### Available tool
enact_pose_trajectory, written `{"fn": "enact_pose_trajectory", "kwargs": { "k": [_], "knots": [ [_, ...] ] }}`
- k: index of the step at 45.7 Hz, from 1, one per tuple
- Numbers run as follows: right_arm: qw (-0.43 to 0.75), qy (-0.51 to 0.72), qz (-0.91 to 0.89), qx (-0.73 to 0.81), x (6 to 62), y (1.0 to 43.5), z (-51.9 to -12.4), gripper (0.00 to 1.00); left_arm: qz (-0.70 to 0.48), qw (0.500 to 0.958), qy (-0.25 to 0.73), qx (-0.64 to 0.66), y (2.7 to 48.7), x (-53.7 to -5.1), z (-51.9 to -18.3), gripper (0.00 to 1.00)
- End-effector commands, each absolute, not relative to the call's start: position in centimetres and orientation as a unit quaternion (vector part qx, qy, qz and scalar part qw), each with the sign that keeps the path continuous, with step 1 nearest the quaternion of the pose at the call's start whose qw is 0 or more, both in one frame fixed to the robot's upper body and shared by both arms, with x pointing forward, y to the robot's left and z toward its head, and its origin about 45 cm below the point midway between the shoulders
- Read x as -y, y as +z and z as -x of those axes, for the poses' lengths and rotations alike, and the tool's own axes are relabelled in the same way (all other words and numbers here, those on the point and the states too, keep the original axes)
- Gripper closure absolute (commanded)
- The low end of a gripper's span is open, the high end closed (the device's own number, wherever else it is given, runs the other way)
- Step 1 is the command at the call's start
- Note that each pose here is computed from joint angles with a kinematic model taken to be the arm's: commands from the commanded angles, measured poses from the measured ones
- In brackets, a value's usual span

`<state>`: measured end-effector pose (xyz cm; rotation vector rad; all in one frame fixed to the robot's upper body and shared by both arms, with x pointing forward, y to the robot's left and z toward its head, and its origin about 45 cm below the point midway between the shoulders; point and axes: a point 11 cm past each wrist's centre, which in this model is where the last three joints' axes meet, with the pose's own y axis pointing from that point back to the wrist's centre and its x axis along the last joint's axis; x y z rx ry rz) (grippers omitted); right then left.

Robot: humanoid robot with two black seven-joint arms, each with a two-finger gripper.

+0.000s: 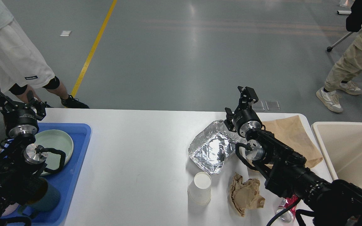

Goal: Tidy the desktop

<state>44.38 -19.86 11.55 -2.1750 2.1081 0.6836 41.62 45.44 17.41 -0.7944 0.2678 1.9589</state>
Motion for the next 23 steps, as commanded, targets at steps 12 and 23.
{"fn": "enact_pose_trajectory", "kwargs": {
  "k": [12,23],
  "knots": [
    [0.031,0.195,0.707,-0.679,20.4,14.5,-46.4,0.00,0.326,0.484,0.805,-0.110,17.4,-45.4,-41.6,0.04],
    [0.046,0.140,0.699,-0.700,24.7,19.1,-49.1,0.00,0.326,0.484,0.804,-0.110,17.4,-45.4,-41.6,0.04]
  ]
}}
